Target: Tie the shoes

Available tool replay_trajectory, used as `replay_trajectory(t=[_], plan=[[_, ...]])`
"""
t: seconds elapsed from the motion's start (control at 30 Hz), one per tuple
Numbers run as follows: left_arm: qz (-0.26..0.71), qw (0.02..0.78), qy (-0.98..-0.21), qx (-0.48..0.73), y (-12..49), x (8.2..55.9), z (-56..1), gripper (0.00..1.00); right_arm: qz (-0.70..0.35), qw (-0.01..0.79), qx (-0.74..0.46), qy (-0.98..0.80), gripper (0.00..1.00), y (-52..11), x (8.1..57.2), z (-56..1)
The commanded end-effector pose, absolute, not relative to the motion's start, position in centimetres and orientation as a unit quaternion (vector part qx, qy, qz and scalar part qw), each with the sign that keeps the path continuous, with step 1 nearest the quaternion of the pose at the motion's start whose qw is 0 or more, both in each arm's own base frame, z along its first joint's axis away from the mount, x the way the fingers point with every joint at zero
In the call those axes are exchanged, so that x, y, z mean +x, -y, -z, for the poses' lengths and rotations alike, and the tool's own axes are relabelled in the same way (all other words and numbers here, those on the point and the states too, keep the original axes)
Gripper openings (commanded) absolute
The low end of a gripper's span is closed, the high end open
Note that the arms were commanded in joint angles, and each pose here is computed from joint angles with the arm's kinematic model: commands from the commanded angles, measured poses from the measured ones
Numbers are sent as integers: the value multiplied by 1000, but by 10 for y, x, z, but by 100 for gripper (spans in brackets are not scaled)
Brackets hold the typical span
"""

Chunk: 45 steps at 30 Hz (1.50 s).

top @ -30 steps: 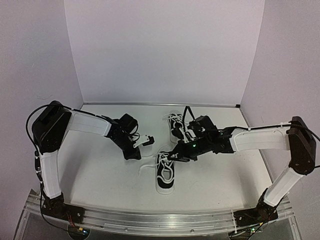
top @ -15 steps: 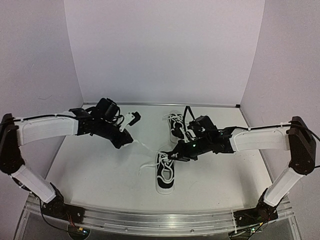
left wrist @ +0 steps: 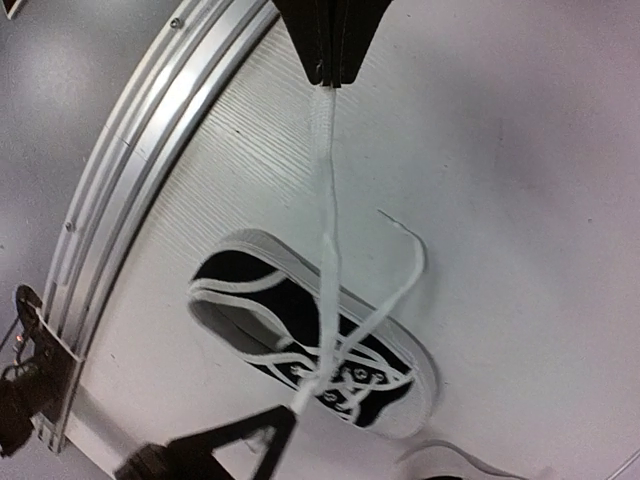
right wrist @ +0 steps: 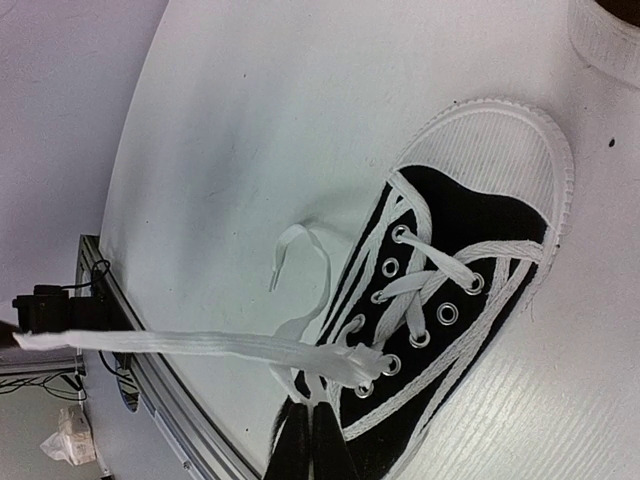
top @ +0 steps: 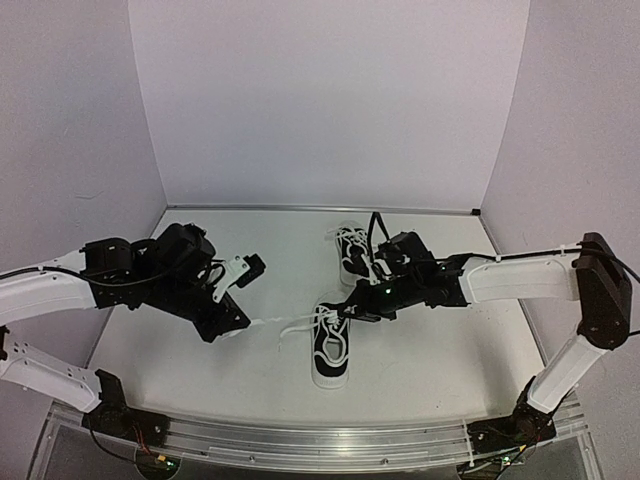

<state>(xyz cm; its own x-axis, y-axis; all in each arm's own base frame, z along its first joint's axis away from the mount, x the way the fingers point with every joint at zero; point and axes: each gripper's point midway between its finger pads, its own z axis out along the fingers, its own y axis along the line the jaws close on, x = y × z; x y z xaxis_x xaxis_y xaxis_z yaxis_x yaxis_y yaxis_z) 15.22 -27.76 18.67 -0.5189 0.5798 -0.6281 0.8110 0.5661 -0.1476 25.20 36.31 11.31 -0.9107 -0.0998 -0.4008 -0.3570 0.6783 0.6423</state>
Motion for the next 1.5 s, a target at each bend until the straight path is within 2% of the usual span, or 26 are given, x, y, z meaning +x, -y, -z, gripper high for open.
replay_trajectory(t=[0.0, 0.23, 0.4, 0.67, 1.3, 1.4, 1.47], plan=[[255, 224, -807, 483, 310, 106, -186, 0, -379, 187, -134, -896, 0, -370, 261, -119], [313, 182, -692, 625, 405, 76, -180, 0, -378, 197, -144, -893, 0, -367, 270, -124], [347, 197, -596, 697, 465, 72, -175, 0, -386, 200, -164, -886, 0, -366, 272, -131], [340, 243, -498, 760, 525, 87, -159, 0, -404, 207, -195, -869, 0, -364, 277, -147], [284, 284, -464, 789, 550, 110, -94, 1, -404, 180, -216, -870, 0, -360, 274, -128], [276, 285, -470, 789, 550, 113, -90, 9, -407, 176, -217, -870, 0, -361, 273, -127], [273, 288, -475, 785, 550, 115, -92, 19, -406, 176, -218, -870, 0, -361, 272, -127]])
